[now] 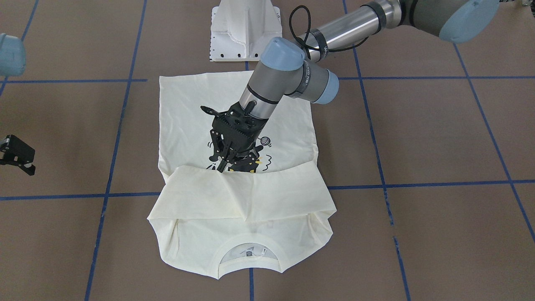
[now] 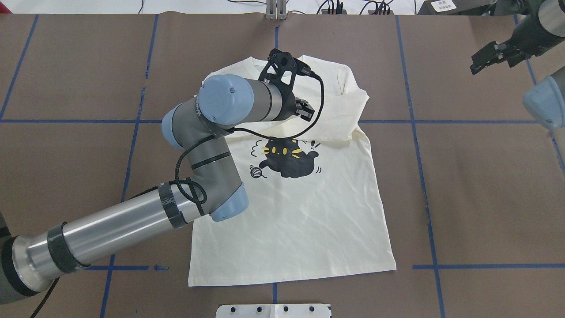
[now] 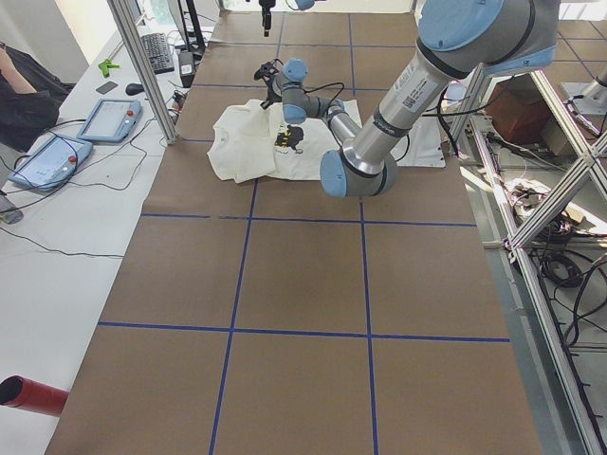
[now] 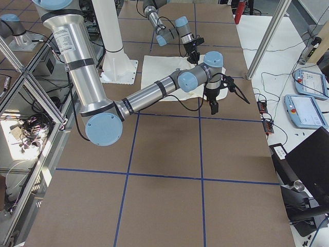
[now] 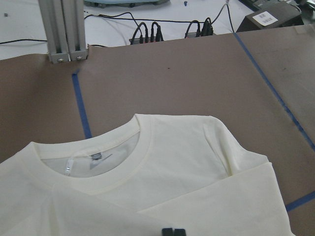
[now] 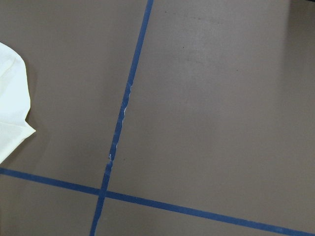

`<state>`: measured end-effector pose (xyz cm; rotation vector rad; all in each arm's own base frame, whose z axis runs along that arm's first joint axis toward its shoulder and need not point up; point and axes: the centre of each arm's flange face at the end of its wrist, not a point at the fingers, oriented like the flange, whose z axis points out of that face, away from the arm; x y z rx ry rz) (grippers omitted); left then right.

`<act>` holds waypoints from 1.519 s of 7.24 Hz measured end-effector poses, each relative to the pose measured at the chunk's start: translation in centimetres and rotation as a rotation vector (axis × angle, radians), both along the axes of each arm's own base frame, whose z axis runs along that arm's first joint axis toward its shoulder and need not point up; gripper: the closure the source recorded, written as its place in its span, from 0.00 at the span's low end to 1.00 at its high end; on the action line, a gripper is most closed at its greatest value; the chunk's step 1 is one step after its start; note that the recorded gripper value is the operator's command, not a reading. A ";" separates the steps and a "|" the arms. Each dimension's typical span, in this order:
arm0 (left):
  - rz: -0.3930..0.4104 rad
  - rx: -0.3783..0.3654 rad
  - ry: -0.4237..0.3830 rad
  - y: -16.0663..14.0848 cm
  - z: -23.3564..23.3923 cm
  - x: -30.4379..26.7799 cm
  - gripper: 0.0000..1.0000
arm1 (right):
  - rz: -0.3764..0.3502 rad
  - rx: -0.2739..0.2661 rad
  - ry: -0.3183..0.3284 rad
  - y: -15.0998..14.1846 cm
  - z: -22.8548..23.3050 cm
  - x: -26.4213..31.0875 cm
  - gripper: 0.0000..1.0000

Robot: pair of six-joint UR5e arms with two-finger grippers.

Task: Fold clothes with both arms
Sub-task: 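Fold the held sleeve across the chest with the left gripper and lay it down, then withdraw the left gripper from the shirt while the right gripper moves toward the shirt center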

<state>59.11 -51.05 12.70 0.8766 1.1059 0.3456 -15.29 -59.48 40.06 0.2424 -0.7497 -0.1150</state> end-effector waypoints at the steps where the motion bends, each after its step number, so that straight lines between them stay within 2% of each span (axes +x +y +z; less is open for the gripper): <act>1: 0.015 0.057 0.013 0.7 -0.7 0.2 1.00 | 0.000 0.000 0.000 0.0 0.0 0.0 0.00; 3: 0.038 0.109 0.045 2.6 -2.3 1.5 1.00 | 0.002 0.000 0.001 0.0 0.0 0.0 0.00; 4: 0.041 0.114 0.047 3.4 -2.7 2.6 0.54 | 0.002 0.000 0.002 0.0 0.0 0.0 0.00; 5: 0.042 0.116 0.047 3.9 -3.0 3.3 0.01 | 0.003 0.000 0.002 0.0 0.0 0.0 0.00; 6: 0.043 0.113 0.059 4.2 -3.4 3.7 0.00 | 0.003 0.000 0.002 0.0 0.0 0.0 0.00; 8: 0.041 0.009 0.148 5.0 -4.0 3.7 0.00 | 0.001 0.001 0.001 0.0 0.0 0.0 0.00; 9: 0.052 -0.029 0.166 5.0 -4.3 3.3 0.00 | -0.001 0.005 0.000 0.0 -0.2 -0.1 0.00; 10: 0.086 -0.067 0.138 3.8 -4.3 2.1 0.00 | -0.008 0.013 -0.005 0.0 -0.8 -0.7 0.00; 11: 0.122 -0.115 0.088 1.2 -4.1 -0.6 0.00 | -0.030 0.043 -0.016 0.0 -1.8 -2.5 0.00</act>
